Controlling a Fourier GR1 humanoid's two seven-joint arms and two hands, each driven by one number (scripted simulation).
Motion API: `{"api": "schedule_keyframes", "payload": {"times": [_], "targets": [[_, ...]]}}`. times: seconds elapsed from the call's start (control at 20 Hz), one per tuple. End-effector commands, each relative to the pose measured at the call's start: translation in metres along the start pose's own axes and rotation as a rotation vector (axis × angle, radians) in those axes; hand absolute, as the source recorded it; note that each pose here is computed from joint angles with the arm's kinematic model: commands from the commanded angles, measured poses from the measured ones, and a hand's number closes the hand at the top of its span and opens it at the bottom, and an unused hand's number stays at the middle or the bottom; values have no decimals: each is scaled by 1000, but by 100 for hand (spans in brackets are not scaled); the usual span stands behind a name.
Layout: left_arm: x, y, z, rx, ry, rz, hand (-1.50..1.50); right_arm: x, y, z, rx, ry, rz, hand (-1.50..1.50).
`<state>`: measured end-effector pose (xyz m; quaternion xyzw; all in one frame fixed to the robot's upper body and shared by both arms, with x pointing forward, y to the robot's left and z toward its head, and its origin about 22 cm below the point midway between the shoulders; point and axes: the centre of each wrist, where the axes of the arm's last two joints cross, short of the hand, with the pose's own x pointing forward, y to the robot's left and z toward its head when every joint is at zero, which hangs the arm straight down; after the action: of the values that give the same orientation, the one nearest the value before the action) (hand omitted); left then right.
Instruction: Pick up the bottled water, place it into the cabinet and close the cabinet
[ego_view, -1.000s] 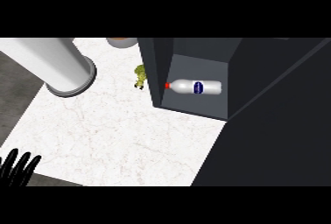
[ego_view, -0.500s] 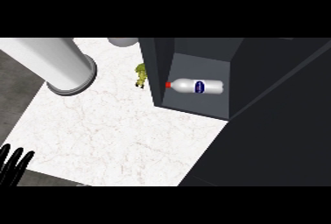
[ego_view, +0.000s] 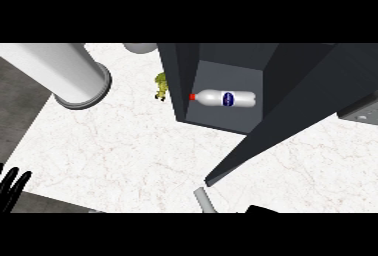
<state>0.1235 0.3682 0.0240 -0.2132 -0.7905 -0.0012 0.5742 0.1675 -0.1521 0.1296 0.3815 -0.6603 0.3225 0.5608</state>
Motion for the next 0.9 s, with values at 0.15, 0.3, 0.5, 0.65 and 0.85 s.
{"api": "schedule_keyframes", "payload": {"times": [0.15,0.3,0.5,0.65,0.85], "targets": [[7,8,8,18,-5,5,-150,-9,-65,-59,-308,15,-61,150],[10,19,7,36,-8,-3,-150,-5,-90,-87,-435,15,-36,150],[7,12,14,43,-6,38,-150,-1,-123,-130,-502,56,-20,150],[14,16,10,42,-10,38,-150,-5,-144,-152,-530,66,37,150],[14,17,16,42,-11,39,-150,-7,-165,-161,-531,80,48,150]]}}
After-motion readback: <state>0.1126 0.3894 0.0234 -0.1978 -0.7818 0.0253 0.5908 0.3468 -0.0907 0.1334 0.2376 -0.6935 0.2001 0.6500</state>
